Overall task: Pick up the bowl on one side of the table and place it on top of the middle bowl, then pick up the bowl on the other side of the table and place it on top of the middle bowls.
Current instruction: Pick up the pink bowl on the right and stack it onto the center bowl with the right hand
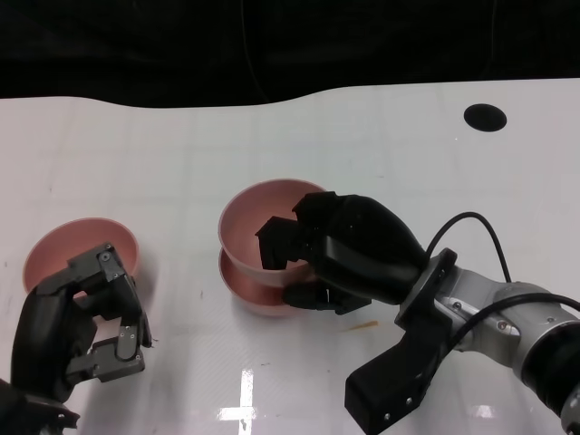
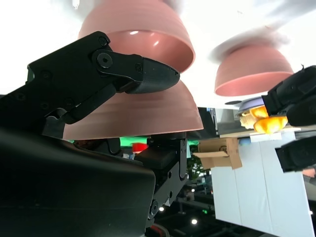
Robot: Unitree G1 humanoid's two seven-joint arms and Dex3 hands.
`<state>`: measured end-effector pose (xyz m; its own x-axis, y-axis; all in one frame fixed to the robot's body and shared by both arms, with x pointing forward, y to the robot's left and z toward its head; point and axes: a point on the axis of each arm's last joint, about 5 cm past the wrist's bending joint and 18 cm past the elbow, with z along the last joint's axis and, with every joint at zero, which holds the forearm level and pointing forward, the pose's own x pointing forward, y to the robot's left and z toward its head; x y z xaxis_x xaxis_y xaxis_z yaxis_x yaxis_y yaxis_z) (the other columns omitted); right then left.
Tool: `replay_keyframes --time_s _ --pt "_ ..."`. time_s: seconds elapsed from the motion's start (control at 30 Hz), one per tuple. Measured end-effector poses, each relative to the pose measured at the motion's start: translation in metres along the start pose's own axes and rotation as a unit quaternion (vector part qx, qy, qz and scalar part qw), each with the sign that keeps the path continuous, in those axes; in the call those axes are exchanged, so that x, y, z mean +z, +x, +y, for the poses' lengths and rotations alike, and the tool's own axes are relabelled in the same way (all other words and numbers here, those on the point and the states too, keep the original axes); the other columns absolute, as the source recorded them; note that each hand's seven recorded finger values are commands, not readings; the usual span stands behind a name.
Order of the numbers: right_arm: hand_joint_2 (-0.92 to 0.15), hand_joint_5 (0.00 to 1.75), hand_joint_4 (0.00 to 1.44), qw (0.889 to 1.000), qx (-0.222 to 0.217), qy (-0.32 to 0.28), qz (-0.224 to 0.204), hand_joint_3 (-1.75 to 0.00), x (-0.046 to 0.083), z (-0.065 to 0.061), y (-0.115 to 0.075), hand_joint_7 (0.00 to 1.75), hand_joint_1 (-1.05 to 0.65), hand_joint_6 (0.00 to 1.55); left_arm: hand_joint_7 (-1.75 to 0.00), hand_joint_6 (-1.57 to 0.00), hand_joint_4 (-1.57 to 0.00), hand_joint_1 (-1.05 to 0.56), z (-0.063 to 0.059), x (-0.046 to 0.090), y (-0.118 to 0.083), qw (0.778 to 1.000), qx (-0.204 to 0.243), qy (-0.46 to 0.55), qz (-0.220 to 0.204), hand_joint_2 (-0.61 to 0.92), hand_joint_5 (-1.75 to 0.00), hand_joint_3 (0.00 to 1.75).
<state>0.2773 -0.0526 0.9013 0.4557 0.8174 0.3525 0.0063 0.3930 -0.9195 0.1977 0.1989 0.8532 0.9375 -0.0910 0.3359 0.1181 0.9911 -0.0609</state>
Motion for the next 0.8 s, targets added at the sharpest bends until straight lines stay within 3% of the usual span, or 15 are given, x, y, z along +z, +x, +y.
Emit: replay_keyframes --time_s 0.13,0.8 --pt "-0.58 1.75 0.92 1.0 -0.004 -0.005 -0.002 -0.88 0.0 0.004 -0.001 1.75 -0.19 0.62 -1.75 -0.8 -0.96 0.05 0.0 0.0 0.0 1.0 0.001 -0.003 0.001 0.52 -1.75 1.45" --pt "-0.67 1.75 0.89 1.0 0.016 0.0 -0.008 -0.81 0.005 0.011 0.001 1.75 -0.23 0.6 -1.74 -0.82 -1.0 0.07 0.005 0.0 0.0 0.999 0.031 0.029 -0.015 0.5 -1.75 1.47"
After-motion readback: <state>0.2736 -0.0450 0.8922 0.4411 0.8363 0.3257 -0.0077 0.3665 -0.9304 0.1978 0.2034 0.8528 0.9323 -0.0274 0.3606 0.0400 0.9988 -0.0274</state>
